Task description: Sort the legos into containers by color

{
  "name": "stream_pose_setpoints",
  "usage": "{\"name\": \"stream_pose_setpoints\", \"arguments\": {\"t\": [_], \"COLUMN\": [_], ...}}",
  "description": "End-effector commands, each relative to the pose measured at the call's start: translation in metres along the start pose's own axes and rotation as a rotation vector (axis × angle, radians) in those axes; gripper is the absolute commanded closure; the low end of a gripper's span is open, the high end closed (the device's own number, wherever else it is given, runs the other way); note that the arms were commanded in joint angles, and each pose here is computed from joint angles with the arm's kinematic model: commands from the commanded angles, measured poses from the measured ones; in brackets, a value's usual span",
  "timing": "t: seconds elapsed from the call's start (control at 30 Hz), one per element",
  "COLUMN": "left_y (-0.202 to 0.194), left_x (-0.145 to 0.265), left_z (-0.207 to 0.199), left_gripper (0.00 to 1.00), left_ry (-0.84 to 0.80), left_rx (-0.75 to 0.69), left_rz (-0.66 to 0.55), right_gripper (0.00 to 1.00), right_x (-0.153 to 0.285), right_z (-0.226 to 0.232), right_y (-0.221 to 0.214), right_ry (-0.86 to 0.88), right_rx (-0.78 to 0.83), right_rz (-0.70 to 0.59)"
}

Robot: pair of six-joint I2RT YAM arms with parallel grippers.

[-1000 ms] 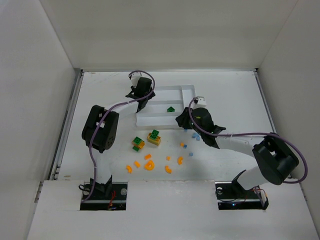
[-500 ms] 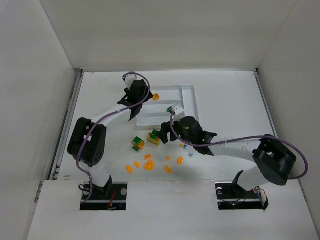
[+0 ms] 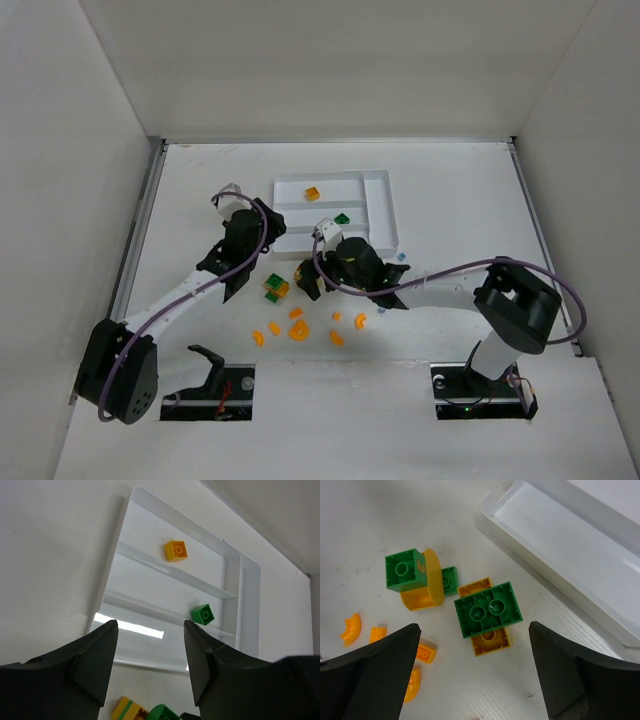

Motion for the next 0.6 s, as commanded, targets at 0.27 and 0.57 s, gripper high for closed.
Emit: {"name": "stream_pose_setpoints", "arguments": {"t": [0.27, 0.57], "left_y": [-0.001, 0.005], "left_x": [0.026, 0.036], "left_z": [0.013, 0.014], "left_gripper": [0.48, 0.48], "left_ry": [-0.031, -0.056], "left_rx": [0.044, 0.070], "left_rz": [0.029, 0.020], "right_gripper": [0.08, 0.14], "right_x": [-0.025, -0.030], "right_z": [-0.001, -0.008], "right_y": [0.023, 0.017], "right_ry": [-0.031, -0.090], "right_rx": [0.003, 0.027], "right_rz": [-0.043, -0.019]}}
Point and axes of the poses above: each gripper's point midway between its finger pads, its own x axis back along the fingers, its own z axis along the line the jaws close on, y = z × x, the point moved 4 cm from there along x, back along the fingers, and after that the axes turned 10 degrees about x, right-handed, at the moved point
